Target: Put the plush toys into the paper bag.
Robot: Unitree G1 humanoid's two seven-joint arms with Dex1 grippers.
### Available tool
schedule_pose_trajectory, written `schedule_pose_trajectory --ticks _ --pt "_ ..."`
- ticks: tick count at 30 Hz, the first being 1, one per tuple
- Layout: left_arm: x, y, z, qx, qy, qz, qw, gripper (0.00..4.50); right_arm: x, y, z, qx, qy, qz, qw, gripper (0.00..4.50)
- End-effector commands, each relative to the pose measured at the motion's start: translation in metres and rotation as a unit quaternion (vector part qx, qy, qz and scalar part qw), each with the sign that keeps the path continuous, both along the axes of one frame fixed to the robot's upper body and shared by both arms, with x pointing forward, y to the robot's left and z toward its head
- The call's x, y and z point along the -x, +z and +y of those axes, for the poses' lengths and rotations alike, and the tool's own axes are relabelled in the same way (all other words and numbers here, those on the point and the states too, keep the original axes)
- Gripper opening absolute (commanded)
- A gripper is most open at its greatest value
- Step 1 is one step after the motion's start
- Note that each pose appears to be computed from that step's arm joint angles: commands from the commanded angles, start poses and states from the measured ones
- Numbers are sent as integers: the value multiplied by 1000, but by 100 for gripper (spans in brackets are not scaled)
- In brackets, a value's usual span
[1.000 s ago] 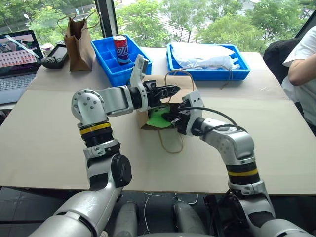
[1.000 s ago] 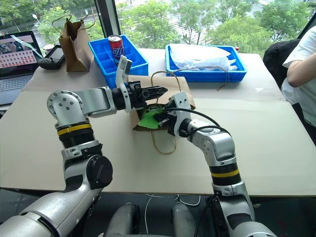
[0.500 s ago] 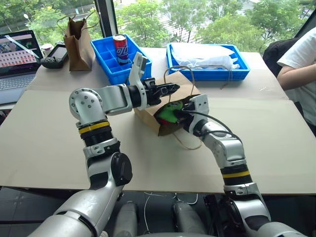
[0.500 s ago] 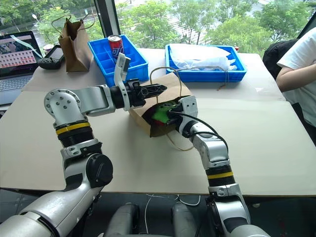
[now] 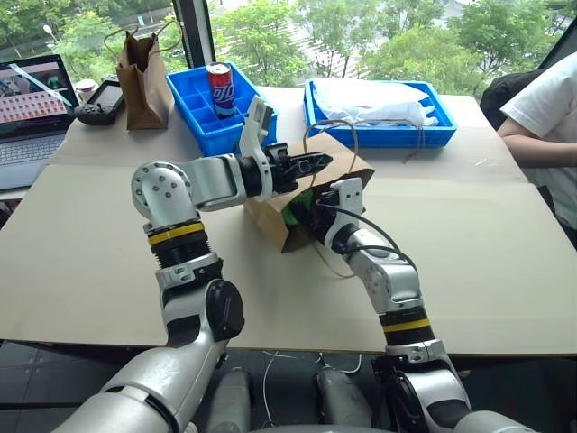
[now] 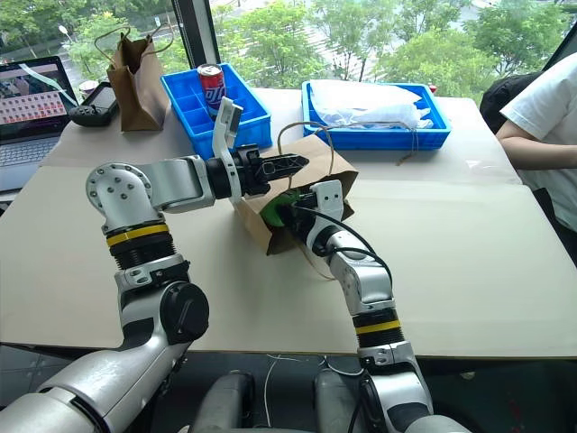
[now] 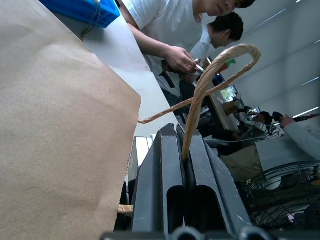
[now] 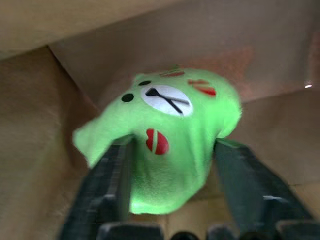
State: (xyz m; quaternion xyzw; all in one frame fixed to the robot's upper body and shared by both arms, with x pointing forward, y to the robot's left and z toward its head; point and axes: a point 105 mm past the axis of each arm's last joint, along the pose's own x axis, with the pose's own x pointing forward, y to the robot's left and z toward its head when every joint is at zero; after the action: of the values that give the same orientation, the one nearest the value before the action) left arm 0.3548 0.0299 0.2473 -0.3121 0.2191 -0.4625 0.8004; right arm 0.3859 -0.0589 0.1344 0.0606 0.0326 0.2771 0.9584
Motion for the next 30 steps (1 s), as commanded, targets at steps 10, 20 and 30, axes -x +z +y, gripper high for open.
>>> schedule_pose_trajectory --ticks 10,20,30 --pt "-5 13 4 10 11 -30 999 0 68 38 -34 31 77 9 996 446" --pt "-6 14 3 7 6 -36 999 0 107 -1 -64 128 75 74 986 446" --pt "-7 15 4 5 7 -37 999 0 108 -25 -53 126 77 84 985 446"
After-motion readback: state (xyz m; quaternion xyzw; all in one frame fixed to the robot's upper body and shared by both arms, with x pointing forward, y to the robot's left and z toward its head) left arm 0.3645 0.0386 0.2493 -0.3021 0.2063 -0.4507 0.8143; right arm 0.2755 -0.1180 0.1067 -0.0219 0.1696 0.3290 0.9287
